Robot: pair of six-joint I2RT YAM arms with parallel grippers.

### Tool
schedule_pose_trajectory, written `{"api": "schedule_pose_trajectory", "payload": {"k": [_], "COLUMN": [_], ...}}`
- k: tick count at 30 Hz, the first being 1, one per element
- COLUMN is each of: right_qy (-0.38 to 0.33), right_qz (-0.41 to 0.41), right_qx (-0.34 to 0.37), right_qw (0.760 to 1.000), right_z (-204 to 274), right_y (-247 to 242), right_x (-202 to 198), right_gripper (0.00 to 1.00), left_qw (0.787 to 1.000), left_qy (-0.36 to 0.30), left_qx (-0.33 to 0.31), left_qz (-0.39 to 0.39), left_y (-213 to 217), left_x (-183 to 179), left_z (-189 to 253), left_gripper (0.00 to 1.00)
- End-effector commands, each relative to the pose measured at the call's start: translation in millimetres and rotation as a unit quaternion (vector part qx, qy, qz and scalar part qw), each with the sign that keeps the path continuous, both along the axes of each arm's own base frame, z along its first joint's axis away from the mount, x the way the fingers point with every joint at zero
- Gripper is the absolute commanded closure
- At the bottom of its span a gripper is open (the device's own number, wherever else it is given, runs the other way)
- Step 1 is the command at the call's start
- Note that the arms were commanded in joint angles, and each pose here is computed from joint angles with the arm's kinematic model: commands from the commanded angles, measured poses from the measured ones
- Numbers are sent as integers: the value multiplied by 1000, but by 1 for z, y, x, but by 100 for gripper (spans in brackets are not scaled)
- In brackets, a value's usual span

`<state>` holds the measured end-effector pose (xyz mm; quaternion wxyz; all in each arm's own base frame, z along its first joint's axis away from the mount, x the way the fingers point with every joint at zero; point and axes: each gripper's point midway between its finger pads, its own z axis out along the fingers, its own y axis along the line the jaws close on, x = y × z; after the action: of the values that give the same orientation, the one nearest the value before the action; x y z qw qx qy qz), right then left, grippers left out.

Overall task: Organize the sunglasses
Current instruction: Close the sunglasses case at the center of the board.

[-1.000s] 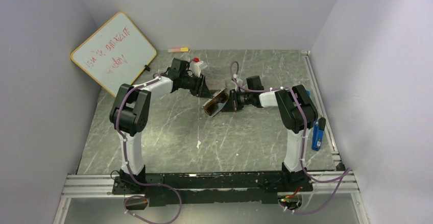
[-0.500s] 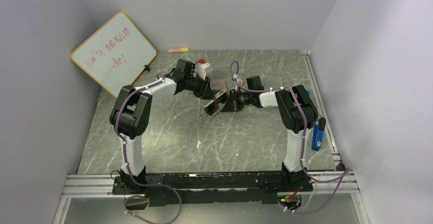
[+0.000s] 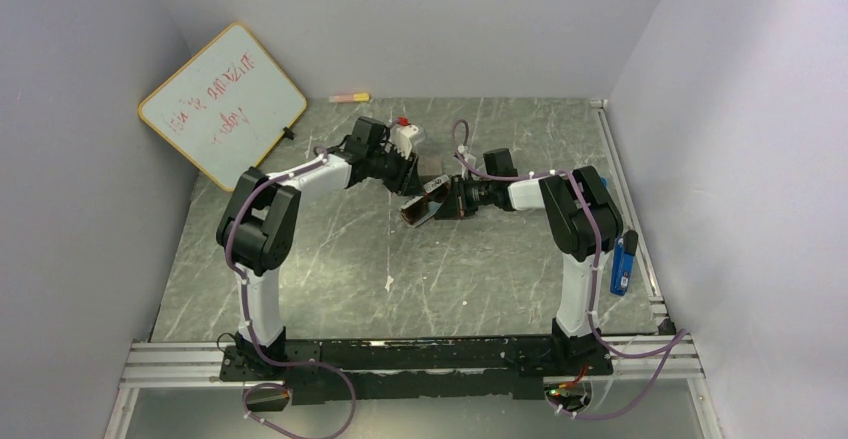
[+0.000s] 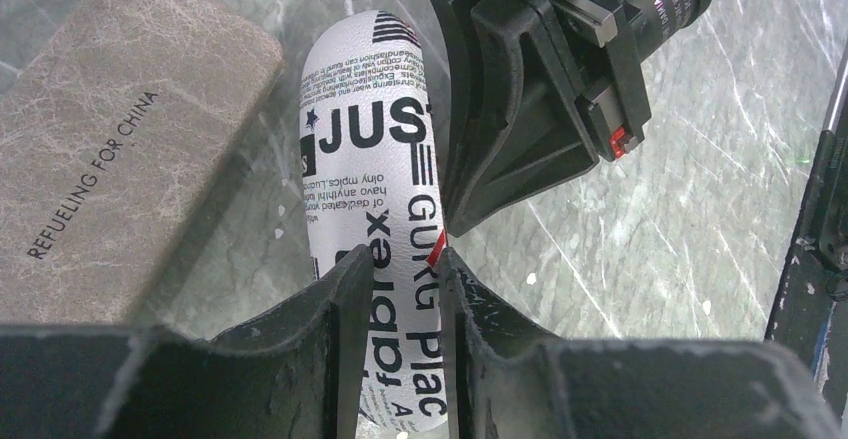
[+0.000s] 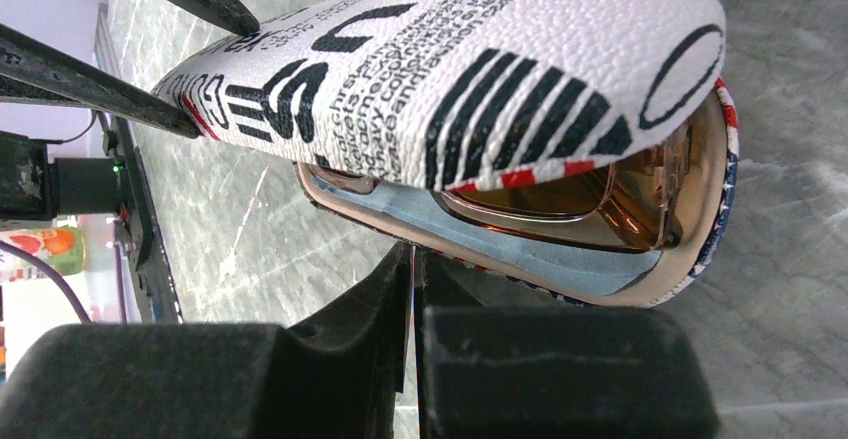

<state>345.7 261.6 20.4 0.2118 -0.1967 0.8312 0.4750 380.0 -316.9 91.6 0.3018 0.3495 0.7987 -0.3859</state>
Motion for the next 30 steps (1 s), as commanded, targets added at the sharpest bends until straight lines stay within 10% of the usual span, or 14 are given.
{"api": "schedule_pose_trajectory", "payload": {"k": [1,30], "right_qy": [-26,-80], "right_qz": [-1,11], "right_qx": [4,17], "right_qw": [1000,997], "right_z": [3,49], "right_y": [1,-2], "right_x": [9,7], "right_gripper": [91,84], "left_qw": [997,995], "left_qy": [49,22], "left_qx": [50,80], "left_qz": [-15,-49], "left_y": [0,-7], "left_x": [-30,-44], "left_z": [-40,-35], "left_gripper": [67,65]}}
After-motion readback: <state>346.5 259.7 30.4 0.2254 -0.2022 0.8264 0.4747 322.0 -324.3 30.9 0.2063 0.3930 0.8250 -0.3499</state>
